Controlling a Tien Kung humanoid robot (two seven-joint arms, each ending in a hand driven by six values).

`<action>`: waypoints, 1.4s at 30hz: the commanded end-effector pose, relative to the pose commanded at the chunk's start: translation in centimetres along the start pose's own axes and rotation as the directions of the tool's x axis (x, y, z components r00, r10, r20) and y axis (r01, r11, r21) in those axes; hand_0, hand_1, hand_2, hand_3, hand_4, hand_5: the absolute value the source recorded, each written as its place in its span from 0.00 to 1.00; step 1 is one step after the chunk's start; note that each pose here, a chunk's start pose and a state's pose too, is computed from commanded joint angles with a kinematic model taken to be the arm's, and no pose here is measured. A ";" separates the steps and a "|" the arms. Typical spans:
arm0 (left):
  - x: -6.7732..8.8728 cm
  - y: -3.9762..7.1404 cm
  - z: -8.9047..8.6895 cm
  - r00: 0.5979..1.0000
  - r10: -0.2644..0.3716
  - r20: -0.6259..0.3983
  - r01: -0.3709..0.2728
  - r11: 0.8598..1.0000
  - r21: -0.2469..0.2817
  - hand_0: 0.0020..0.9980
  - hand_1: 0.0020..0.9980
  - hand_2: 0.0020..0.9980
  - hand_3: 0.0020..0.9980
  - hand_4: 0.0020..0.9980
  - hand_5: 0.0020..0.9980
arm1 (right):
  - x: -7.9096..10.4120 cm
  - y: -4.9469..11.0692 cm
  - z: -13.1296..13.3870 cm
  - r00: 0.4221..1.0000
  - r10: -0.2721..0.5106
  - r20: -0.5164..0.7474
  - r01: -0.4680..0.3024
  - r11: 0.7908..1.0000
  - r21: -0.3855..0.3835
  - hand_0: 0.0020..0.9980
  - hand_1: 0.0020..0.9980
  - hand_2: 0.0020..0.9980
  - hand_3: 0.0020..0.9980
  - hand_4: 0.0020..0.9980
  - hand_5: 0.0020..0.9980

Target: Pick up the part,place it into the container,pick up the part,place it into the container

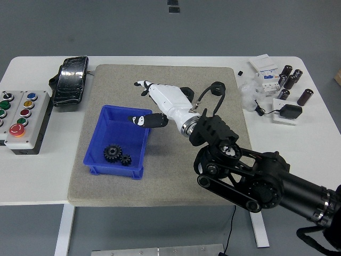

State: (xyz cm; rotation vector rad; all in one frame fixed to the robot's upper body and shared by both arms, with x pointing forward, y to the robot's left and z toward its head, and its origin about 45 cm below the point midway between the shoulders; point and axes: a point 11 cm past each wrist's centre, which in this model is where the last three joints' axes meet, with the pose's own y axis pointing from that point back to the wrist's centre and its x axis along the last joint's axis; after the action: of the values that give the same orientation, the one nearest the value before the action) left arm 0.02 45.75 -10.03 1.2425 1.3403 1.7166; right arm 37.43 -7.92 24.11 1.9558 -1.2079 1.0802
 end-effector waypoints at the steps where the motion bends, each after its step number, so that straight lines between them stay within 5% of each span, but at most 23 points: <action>1: 0.0 0.0 -0.1 1.000 -0.001 0.000 0.001 1.000 0.001 0.62 0.63 0.63 0.65 0.62 0.42 | 0.2 0.2 0.5 0.999 0.008 0.043 -0.008 1.000 -0.006 0.53 0.67 0.70 0.80 0.85 0.48; 9: -0.2 0.0 0.1 1.000 -0.003 0.006 0.003 1.000 -0.009 0.62 0.63 0.62 0.65 0.61 0.41 | 2.5 1.7 3.8 0.894 0.115 0.433 -0.108 0.993 -0.041 0.57 0.70 0.76 0.82 0.84 0.46; 15: -0.4 0.0 0.2 1.000 -0.010 0.012 0.011 1.000 -0.020 0.62 0.63 0.62 0.65 0.61 0.41 | 5.7 4.7 9.3 0.762 0.260 0.593 -0.233 0.965 -0.123 0.58 0.70 0.74 0.79 0.84 0.47; 25: 0.3 0.2 1.4 0.999 -0.001 0.040 0.002 0.999 -0.044 0.62 0.63 0.62 0.65 0.61 0.41 | 6.8 11.7 19.1 0.454 0.486 0.747 -0.369 0.865 -0.339 0.57 0.69 0.73 0.77 0.85 0.47; 26: 0.4 0.2 1.6 0.999 0.002 0.043 0.000 0.999 -0.048 0.62 0.63 0.62 0.65 0.61 0.41 | 7.1 12.1 19.6 0.424 0.501 0.754 -0.385 0.854 -0.350 0.64 0.71 0.74 0.78 0.87 0.49; 31: 1.2 0.5 2.9 0.998 0.015 0.053 -0.011 0.997 -0.074 0.62 0.63 0.62 0.65 0.61 0.41 | 9.4 13.9 21.5 0.295 0.563 0.772 -0.466 0.790 -0.399 0.64 0.71 0.74 0.78 0.87 0.49; 42: 1.7 0.7 3.7 0.997 0.022 0.071 -0.016 0.996 -0.089 0.62 0.63 0.61 0.65 0.61 0.40 | 11.4 15.2 22.8 0.191 0.623 0.758 -0.541 0.711 -0.448 0.65 0.71 0.74 0.76 0.87 0.49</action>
State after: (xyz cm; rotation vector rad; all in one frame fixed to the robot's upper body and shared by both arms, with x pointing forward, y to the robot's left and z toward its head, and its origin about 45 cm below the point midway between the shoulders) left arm 2.90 48.40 -8.72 1.2580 1.2013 1.7094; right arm 34.09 -37.43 23.74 2.0257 -2.7264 0.1046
